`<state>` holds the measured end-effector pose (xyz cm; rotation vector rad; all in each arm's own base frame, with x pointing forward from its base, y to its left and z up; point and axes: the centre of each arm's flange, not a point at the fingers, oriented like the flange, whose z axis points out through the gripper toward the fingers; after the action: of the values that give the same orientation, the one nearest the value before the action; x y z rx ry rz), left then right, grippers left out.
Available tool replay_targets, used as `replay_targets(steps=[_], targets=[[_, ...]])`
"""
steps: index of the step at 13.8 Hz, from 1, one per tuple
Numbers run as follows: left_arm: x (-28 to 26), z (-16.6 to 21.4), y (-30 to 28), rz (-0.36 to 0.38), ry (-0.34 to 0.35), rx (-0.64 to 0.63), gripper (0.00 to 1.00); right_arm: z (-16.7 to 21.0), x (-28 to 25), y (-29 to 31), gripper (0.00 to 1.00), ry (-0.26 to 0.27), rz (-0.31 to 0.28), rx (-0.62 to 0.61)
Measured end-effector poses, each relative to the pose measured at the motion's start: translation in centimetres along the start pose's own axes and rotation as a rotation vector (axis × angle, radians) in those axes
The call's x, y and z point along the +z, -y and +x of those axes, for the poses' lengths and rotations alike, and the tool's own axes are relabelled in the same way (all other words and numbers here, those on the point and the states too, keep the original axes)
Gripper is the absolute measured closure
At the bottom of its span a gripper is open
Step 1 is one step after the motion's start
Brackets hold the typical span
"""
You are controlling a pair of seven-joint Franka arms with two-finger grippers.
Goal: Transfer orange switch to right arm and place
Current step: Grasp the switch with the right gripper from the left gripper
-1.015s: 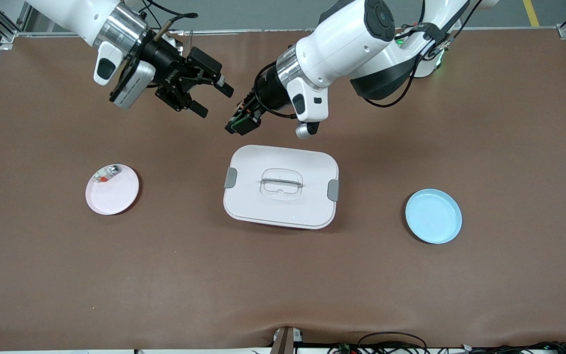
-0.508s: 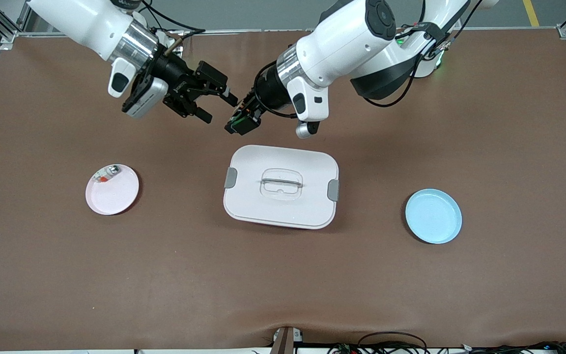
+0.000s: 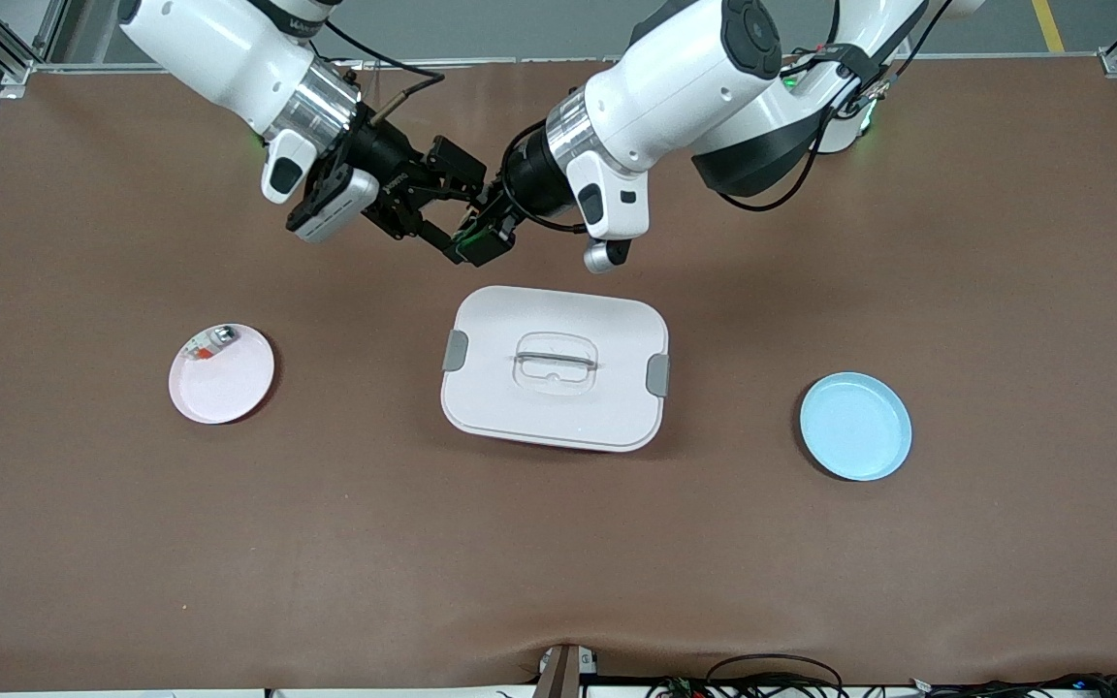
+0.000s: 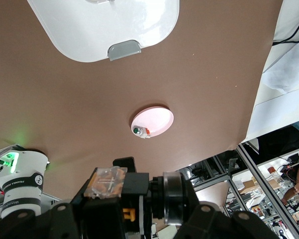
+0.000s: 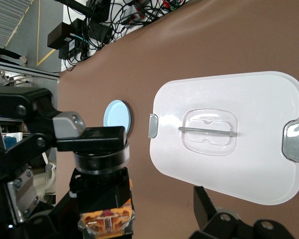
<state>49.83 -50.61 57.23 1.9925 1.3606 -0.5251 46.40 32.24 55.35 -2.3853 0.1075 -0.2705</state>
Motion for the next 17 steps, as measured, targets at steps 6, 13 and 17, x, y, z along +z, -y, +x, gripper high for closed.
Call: replay_targets(steps=[6,13,17], targets=[[0.0,0.1,0.0,0.000,-0.001,-0.001,0.28,0.0,-0.7,1.1,0.41,-0.011,0.018,-0.011],[0.0,0.1,0.0,-0.001,-0.001,-0.001,0.28,0.5,-1.4,1.8,0.41,-0.030,0.032,-0.017],[-0.3,0.1,-0.2,-0.007,-0.001,0.000,0.28,0.9,-1.9,1.9,0.58,-0.041,0.033,-0.024]])
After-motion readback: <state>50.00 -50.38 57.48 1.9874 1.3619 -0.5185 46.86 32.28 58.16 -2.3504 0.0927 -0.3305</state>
